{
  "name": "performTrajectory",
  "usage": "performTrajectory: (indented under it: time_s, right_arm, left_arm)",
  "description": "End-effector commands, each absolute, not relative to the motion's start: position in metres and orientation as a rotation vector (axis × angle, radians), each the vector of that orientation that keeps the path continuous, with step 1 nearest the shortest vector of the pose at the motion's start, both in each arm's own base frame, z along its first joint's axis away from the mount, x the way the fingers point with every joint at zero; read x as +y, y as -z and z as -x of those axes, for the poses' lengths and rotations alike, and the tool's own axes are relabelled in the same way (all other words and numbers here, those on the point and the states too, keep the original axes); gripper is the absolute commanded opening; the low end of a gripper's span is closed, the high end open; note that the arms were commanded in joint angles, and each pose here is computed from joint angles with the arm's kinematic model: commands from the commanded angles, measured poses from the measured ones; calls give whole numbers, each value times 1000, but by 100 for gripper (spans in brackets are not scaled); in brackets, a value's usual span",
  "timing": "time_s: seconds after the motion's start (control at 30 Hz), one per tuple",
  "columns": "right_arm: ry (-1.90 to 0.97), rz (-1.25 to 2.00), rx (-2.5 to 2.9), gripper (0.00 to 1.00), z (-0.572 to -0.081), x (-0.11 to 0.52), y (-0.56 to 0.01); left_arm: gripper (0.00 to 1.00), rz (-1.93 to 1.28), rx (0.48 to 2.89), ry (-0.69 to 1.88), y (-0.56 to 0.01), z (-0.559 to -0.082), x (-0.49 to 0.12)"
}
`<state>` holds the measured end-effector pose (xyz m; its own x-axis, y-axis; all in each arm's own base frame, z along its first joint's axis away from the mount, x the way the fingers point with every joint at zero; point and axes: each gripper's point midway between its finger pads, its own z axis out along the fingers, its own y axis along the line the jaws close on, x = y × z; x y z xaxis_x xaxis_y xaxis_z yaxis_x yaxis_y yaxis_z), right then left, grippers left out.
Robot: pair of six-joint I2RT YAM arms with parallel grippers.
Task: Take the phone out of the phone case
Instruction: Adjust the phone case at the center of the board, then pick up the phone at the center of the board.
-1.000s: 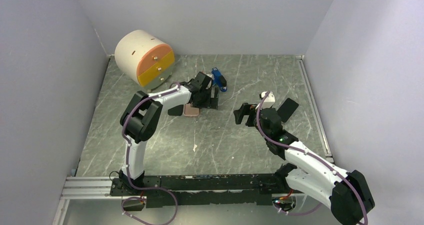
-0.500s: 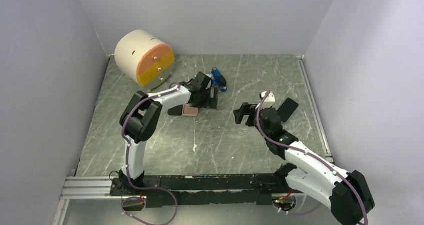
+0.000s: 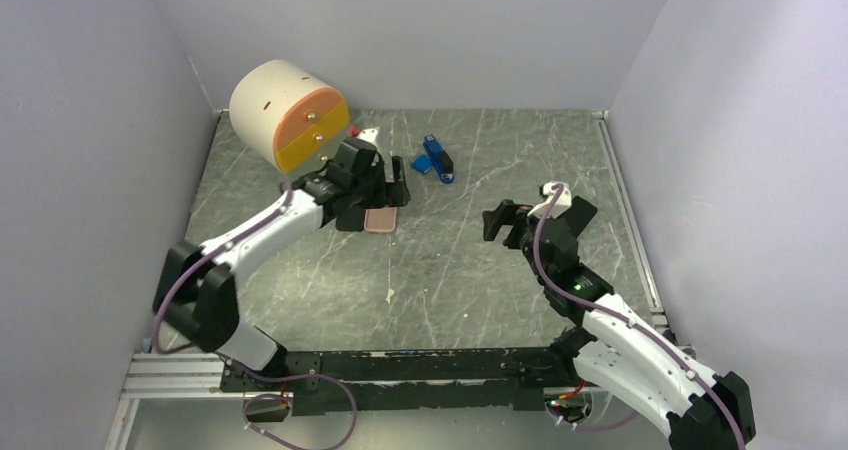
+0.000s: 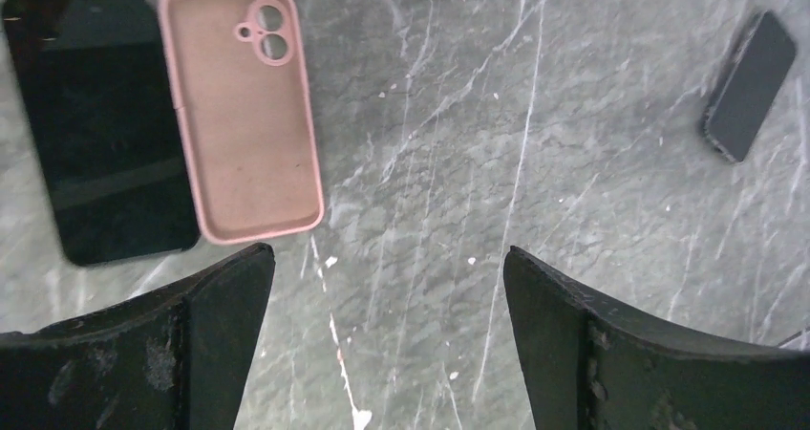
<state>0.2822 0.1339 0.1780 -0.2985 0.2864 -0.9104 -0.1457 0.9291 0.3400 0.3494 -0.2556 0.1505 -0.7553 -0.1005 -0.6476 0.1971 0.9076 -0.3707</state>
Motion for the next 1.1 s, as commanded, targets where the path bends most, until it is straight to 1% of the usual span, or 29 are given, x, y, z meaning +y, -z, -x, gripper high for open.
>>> performTrajectory:
  time_s: [0.0, 0.1, 0.17, 0.23, 0.37, 0.5, 0.63, 0.8, 0.93, 1.07]
  right_arm:
    - [-271, -296, 1787, 99, -283, 94, -198]
    - [-192, -376, 1790, 99, -282, 77, -200]
    - [-116, -468, 1805, 99, -280, 62, -197]
    - [-31, -565, 1817, 99, -279, 47, -196]
    - [64, -561, 1887, 99, -288, 38, -198]
    - [139, -590, 1990, 99, -294, 29, -180]
    - [172, -634, 2074, 99, -303, 13, -159]
    - [158, -701, 2154, 99, -318, -8, -152]
    - [191, -730, 2190, 99, -332, -29, -143]
    - [137, -806, 2226, 99, -346, -50, -126]
  left_arm:
    - [94, 84, 2289, 509, -186, -330, -218]
    - [94, 90, 2239, 591, -211, -310, -203]
    - [94, 78, 2207, 583, -226, -297, -189]
    - [94, 67, 2165, 536, -244, -288, -173]
    - [94, 33, 2060, 404, -281, -274, -138]
    - [94, 39, 1964, 272, -308, -264, -104]
    - [94, 48, 1877, 191, -317, -260, -84]
    - [94, 6, 1920, 167, -306, -265, -81]
    - [94, -59, 1937, 207, -300, -264, -89]
    - [94, -7, 1918, 160, -302, -261, -77]
